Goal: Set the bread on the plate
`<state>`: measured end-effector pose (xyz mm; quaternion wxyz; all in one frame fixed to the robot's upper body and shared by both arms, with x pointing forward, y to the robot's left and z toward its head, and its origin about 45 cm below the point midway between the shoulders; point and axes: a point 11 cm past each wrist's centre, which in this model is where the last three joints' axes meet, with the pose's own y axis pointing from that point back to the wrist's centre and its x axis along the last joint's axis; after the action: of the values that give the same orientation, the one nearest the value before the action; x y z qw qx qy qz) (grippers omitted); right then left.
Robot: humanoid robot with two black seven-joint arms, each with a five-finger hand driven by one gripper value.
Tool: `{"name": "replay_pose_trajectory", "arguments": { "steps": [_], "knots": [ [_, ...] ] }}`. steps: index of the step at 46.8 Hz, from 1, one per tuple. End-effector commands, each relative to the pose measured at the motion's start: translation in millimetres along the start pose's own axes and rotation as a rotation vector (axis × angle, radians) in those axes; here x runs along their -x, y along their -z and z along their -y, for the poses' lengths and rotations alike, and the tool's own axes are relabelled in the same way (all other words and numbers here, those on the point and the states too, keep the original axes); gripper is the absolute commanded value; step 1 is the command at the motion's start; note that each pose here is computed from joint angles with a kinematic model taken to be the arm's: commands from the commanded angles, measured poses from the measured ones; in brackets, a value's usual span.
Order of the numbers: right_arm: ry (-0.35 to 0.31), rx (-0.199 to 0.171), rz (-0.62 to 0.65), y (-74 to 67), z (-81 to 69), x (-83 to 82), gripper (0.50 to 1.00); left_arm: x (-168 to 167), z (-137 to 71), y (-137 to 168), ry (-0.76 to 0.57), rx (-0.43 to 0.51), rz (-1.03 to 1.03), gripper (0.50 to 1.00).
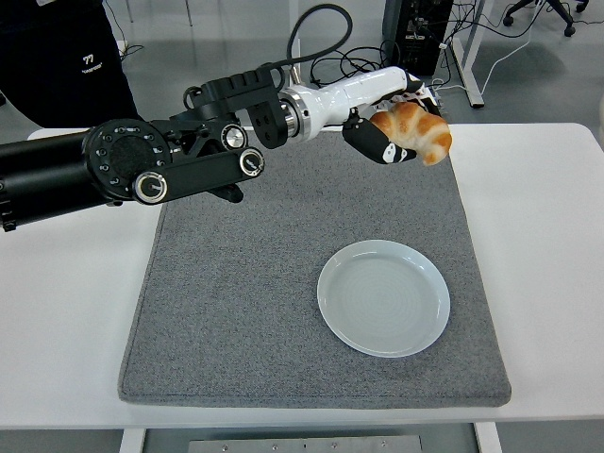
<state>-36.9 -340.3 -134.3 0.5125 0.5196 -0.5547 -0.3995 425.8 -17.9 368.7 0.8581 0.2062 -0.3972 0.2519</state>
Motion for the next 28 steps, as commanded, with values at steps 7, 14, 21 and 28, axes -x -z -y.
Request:
{"name": "replay_pose_trajectory", "arguments": {
  "steps": [7, 14, 21, 28],
  "knots": [
    [-0.003, 0.000, 0.000, -0.1, 0.0, -0.6, 1.000, 28.5, 12.0, -15.2, 0.053, 0.024, 0.047, 0.500],
    [-0.004, 0.000, -0.002, -0.3, 0.0, -1.1, 1.000, 39.9, 11.5, -8.2, 0.066, 0.015, 0.059, 0.500],
    [-0.004, 0.000, -0.002, -0.3, 0.0, -1.1, 1.000, 54.8, 8.7, 5.5, 0.063, 0.007, 0.077, 0.500],
    [-0.004, 0.000, -0.002, -0.3, 0.0, -1.1, 1.000, 90.6, 0.8, 32.3, 0.081, -0.008, 0.084, 0.500]
  ]
}}
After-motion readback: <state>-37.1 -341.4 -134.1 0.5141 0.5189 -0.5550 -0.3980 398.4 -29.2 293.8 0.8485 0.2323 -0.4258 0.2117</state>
